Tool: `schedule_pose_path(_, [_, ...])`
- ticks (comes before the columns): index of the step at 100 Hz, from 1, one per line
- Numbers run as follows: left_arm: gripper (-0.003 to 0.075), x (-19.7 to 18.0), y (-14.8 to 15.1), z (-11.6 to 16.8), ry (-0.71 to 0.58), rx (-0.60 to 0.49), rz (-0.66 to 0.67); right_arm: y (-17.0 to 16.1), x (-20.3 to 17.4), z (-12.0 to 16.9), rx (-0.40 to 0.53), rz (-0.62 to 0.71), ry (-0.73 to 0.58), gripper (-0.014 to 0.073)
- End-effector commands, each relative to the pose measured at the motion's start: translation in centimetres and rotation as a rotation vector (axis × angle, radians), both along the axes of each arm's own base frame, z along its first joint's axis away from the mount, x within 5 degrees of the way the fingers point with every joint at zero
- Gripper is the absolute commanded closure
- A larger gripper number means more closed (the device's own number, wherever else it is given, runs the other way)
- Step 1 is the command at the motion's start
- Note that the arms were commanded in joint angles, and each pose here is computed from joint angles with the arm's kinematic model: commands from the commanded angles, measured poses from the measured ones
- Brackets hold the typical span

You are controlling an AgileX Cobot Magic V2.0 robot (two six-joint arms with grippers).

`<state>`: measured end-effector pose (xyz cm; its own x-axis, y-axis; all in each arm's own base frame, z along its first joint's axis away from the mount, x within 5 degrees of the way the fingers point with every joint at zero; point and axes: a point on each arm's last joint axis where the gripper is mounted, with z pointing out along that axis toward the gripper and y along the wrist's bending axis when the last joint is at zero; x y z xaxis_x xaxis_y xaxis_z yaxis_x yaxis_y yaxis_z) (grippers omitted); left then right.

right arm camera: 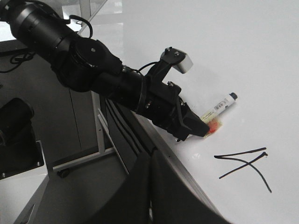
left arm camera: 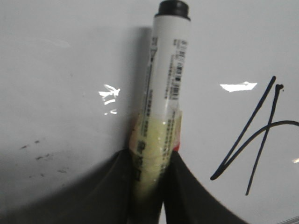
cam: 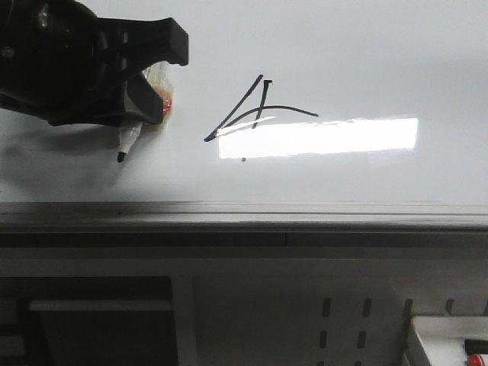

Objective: Write number 4 on whiteboard

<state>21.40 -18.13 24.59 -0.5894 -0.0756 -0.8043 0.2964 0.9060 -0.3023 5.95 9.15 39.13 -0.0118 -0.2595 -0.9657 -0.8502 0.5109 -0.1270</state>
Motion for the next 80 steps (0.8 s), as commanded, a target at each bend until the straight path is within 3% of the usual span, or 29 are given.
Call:
schedule_pose_path(1, [0.0738,0.92,0.94,0.65,-0.039,0.006,0.134,-0.12,0.1,1.33,0.076,-0.015,-0.058,0.0655])
schedule_pose_path(35, [0.0727,0.91,0.95,0.64,-0.037,0.005,0.136,-0.12,0.11,1.3,0.075,-0.015,-0.058,0.0655])
schedule_pose_path(61, [0.0534,0.93,1.0,0.56,-0.028,-0.001,0.15,-0.12,0.11,1.3,0.075,-0.015,-0.058,0.0655])
schedule_pose_path(80, [0.0465,0.93,1.0,0.55,-0.026,-0.002,0.151,-0.12,0.11,1.32,0.077,-0.015,-0.059,0.0655])
